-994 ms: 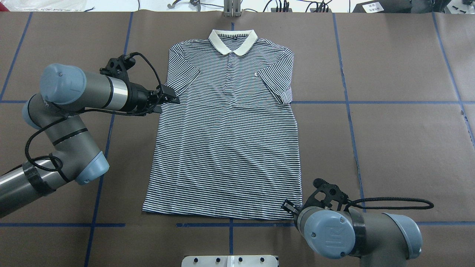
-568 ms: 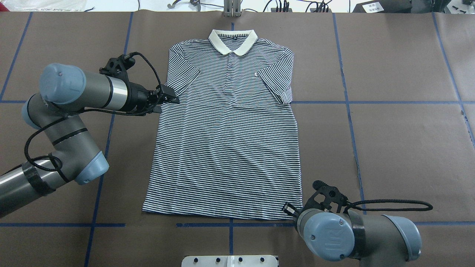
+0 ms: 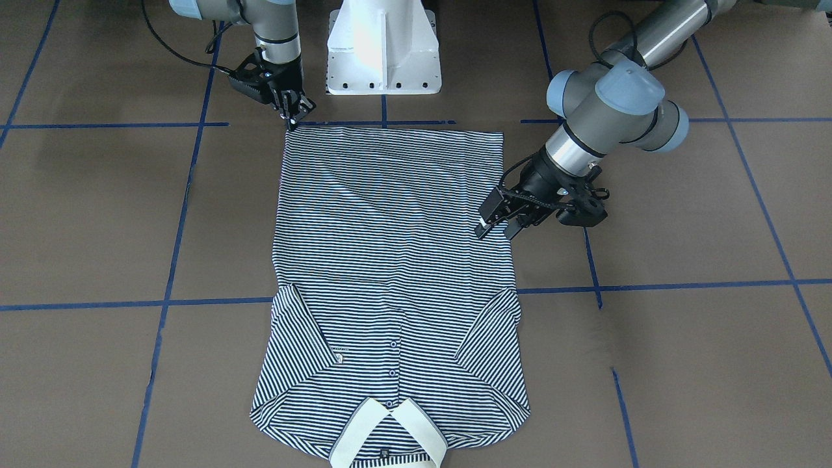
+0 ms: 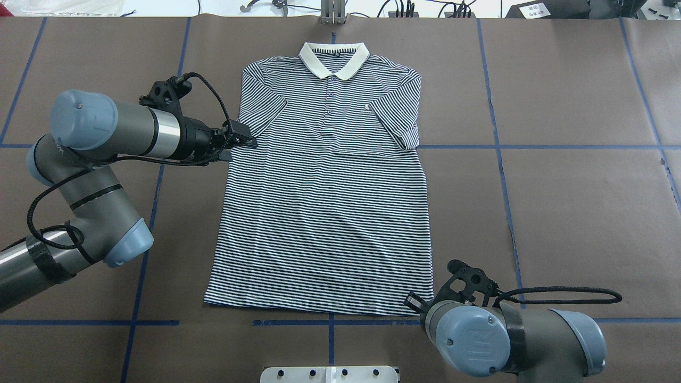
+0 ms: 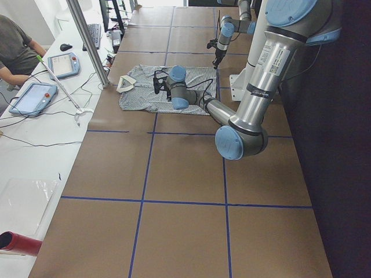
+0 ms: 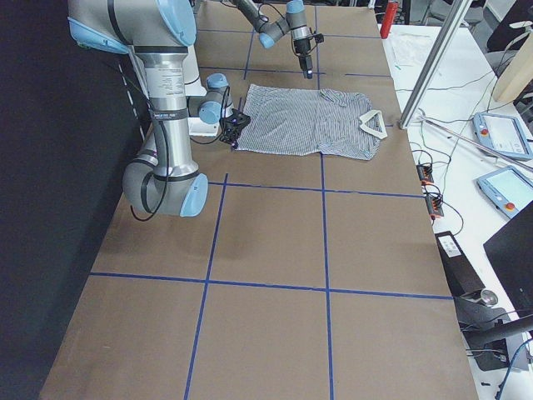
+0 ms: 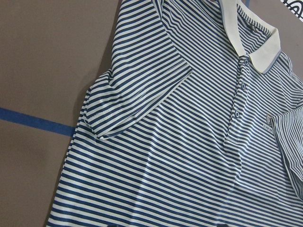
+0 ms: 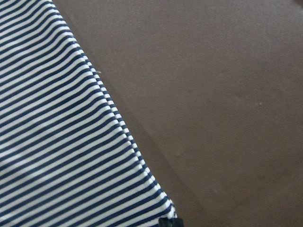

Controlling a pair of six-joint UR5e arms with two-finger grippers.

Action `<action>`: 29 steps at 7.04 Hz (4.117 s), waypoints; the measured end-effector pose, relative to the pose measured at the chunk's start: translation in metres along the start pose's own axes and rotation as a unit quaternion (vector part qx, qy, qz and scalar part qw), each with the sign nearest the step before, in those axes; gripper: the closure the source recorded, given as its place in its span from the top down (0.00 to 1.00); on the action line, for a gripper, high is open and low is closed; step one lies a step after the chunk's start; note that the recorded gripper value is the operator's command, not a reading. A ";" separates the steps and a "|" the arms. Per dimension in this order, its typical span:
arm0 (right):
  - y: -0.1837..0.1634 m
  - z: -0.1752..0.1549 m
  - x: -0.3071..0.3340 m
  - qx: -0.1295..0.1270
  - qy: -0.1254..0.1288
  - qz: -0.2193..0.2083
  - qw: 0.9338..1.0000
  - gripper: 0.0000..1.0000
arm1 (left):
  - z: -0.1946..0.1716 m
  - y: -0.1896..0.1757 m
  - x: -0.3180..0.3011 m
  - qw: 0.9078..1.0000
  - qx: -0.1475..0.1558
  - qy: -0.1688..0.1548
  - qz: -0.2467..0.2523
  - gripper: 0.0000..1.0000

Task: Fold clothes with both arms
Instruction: 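Move the left gripper to the other near hem corner, then grasp both near hem corners and fold them toward the collar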

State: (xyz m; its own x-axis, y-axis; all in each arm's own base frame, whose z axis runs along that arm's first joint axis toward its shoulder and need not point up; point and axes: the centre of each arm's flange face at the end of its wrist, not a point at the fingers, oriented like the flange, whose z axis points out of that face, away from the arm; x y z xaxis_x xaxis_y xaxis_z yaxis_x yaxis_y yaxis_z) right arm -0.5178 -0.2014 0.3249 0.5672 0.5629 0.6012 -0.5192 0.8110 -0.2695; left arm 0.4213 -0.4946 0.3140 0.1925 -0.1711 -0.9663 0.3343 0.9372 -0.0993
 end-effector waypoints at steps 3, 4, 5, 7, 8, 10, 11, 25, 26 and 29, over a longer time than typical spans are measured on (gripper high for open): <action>0.000 -0.020 -0.002 -0.013 -0.008 0.002 1.000 0.00 | -0.047 0.071 -0.044 0.999 -0.003 -0.047 -0.006 0.76; 0.000 -0.021 -0.002 -0.014 -0.008 0.002 1.000 0.00 | -0.052 0.106 -0.057 0.996 -0.009 -0.088 -0.016 0.75; 0.000 -0.022 -0.002 -0.014 -0.007 0.001 1.000 0.00 | -0.045 0.145 -0.065 0.992 -0.011 -0.121 -0.032 0.70; 0.000 -0.022 -0.002 -0.014 -0.008 0.001 1.000 0.00 | -0.026 0.211 -0.085 0.985 -0.009 -0.166 -0.046 0.63; 0.000 -0.022 -0.002 -0.015 -0.008 0.001 1.000 0.00 | -0.020 0.227 -0.090 0.982 -0.009 -0.182 -0.049 0.62; 0.001 -0.023 -0.003 -0.015 -0.009 0.001 1.000 0.00 | -0.016 0.243 -0.094 0.980 -0.015 -0.194 -0.047 0.59; 0.001 -0.023 -0.003 -0.016 -0.009 0.001 1.000 0.00 | -0.015 0.249 -0.095 0.979 -0.019 -0.196 -0.045 0.53; -0.023 -0.100 0.030 -0.034 -0.042 0.002 0.999 0.00 | -0.120 0.324 -0.003 0.967 -0.067 -0.204 -0.135 0.00; -0.044 -0.110 0.008 -0.022 -0.064 0.019 0.998 0.00 | -0.121 0.297 0.004 0.972 -0.045 -0.197 -0.117 0.00; -0.132 -0.102 -0.081 0.040 -0.091 0.020 0.995 0.00 | -0.080 0.184 0.031 0.981 0.048 -0.185 -0.044 0.00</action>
State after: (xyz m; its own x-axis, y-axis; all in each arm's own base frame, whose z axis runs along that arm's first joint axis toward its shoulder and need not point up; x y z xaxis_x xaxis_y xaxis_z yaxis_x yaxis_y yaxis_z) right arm -0.4304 -0.3376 0.2351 0.4237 0.5507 0.7191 -0.5924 0.7691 -0.2399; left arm 0.4149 -0.3035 0.2464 0.4744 -0.3648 -0.8012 0.4463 0.8841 -0.1382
